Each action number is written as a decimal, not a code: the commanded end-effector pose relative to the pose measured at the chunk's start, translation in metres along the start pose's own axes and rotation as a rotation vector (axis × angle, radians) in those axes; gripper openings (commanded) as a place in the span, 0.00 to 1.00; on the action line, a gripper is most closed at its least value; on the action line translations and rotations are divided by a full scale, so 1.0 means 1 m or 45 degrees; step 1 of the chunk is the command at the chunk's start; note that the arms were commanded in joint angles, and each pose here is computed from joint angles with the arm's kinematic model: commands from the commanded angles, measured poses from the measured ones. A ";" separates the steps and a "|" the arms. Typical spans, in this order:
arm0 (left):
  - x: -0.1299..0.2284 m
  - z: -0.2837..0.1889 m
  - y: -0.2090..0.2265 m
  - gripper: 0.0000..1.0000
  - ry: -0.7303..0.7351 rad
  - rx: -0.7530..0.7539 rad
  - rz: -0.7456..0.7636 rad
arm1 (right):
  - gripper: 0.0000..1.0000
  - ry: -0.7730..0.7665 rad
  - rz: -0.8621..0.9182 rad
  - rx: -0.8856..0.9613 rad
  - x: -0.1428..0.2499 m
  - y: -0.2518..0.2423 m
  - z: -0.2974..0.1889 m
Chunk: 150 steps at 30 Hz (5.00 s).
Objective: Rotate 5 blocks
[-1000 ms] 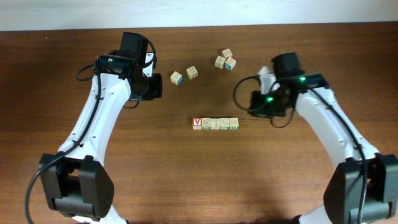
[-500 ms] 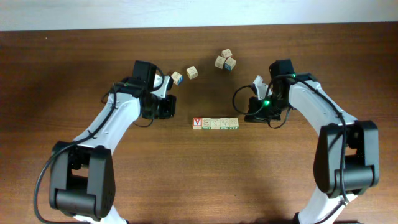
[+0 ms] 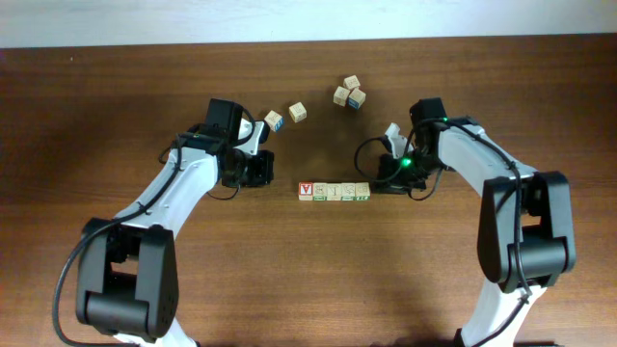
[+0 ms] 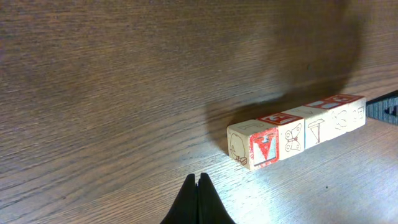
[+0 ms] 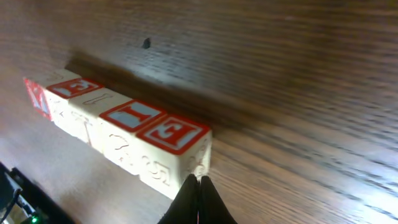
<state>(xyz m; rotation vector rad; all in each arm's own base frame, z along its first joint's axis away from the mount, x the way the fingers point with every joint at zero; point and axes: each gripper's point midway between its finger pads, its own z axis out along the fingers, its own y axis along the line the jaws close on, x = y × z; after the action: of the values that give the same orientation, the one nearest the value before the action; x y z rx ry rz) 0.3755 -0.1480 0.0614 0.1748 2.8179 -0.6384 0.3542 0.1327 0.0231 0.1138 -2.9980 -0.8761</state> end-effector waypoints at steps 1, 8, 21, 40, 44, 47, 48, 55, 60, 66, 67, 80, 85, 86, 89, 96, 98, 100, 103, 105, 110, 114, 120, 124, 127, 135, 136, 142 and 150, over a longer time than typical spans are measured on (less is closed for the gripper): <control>0.003 0.003 -0.002 0.00 0.012 0.013 0.021 | 0.04 0.015 -0.038 -0.030 0.001 0.011 0.007; 0.003 0.003 -0.002 0.00 0.013 0.013 0.021 | 0.04 0.007 -0.017 -0.031 -0.001 0.013 0.008; 0.026 0.024 -0.013 0.00 0.058 0.029 0.028 | 0.04 -0.021 0.062 0.001 -0.007 0.007 0.009; 0.021 0.028 -0.018 0.00 0.034 0.038 -0.072 | 0.04 -0.085 0.167 0.091 -0.017 -0.004 0.007; 0.021 0.039 -0.024 0.00 0.038 0.048 -0.060 | 0.04 -0.096 0.152 0.090 -0.019 -0.003 0.007; 0.026 0.050 -0.023 0.00 0.066 0.044 -0.068 | 0.04 -0.091 0.131 0.091 -0.018 -0.004 0.008; 0.027 0.052 -0.022 0.00 0.074 0.042 -0.071 | 0.04 -0.090 0.130 0.091 -0.018 -0.004 0.009; 0.028 0.055 -0.020 0.00 0.080 0.039 -0.075 | 0.04 -0.083 0.132 0.086 -0.011 -0.009 0.016; 0.028 0.055 -0.021 0.00 0.078 0.042 -0.073 | 0.04 -0.075 0.131 0.048 -0.011 -0.004 0.017; 0.030 0.055 -0.028 0.00 0.093 0.096 -0.073 | 0.04 -0.068 0.131 0.019 -0.009 0.000 0.017; 0.030 0.055 -0.028 0.00 0.094 0.096 -0.074 | 0.04 -0.066 0.132 0.016 -0.009 0.000 0.018; 0.029 0.055 -0.028 0.00 0.093 0.096 -0.073 | 0.04 -0.058 0.115 -0.014 -0.007 0.004 0.019; 0.029 0.055 -0.029 0.00 0.088 0.097 -0.071 | 0.04 -0.052 0.098 -0.055 -0.006 0.009 0.019; 0.028 0.055 -0.029 0.00 0.086 0.098 -0.070 | 0.04 -0.049 0.094 -0.074 -0.006 0.012 0.019; 0.028 0.055 -0.029 0.00 0.086 0.098 -0.071 | 0.04 -0.045 0.093 -0.097 -0.006 0.015 0.019; 0.028 0.055 -0.029 0.00 0.088 0.096 -0.134 | 0.04 -0.043 0.099 -0.111 -0.005 0.017 0.018; 0.025 0.055 -0.030 0.00 0.074 0.101 -0.129 | 0.04 -0.041 0.100 -0.110 -0.005 0.017 0.018; 0.024 0.055 -0.030 0.00 0.069 0.103 -0.126 | 0.04 -0.037 0.102 -0.110 -0.004 0.017 0.018; 0.024 0.055 -0.030 0.00 0.069 0.103 -0.127 | 0.04 -0.032 0.104 -0.124 -0.003 0.019 0.018; 0.024 0.055 -0.030 0.00 0.069 0.103 -0.126 | 0.04 -0.030 0.102 -0.150 -0.003 0.022 0.018; 0.024 0.055 -0.030 0.00 0.069 0.103 -0.126 | 0.04 -0.025 0.106 -0.180 -0.003 0.026 0.017; 0.024 0.055 -0.030 0.00 0.069 0.103 -0.126 | 0.04 -0.031 0.224 -0.096 -0.004 0.014 0.018; 0.024 0.055 -0.030 0.00 0.069 0.103 -0.126 | 0.04 -0.038 0.330 0.052 -0.001 -0.007 0.018; 0.024 0.055 -0.030 0.00 0.069 0.103 -0.126 | 0.04 -0.033 0.319 0.060 0.001 -0.010 0.017; 0.024 0.055 -0.030 0.00 0.069 0.103 -0.126 | 0.04 -0.020 0.236 0.023 0.002 -0.004 0.017; 0.024 0.055 -0.030 0.00 0.069 0.103 -0.126 | 0.04 0.017 0.156 -0.005 0.009 0.000 0.017; 0.024 0.055 -0.030 0.00 0.069 0.103 -0.126 | 0.04 0.021 0.159 -0.009 0.009 0.000 0.017; 0.024 0.055 -0.030 0.00 0.069 0.103 -0.126 | 0.04 0.020 0.153 -0.065 0.008 0.008 0.017; 0.024 0.055 -0.030 0.00 0.069 0.103 -0.126 | 0.04 0.002 0.087 -0.139 0.004 0.018 0.017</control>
<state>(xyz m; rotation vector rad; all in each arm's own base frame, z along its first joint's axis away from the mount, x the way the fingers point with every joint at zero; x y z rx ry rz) 0.3619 -0.1931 0.0212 0.0709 2.8599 -0.7513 0.3514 0.1438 0.0139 -0.0682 -2.9665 -0.9038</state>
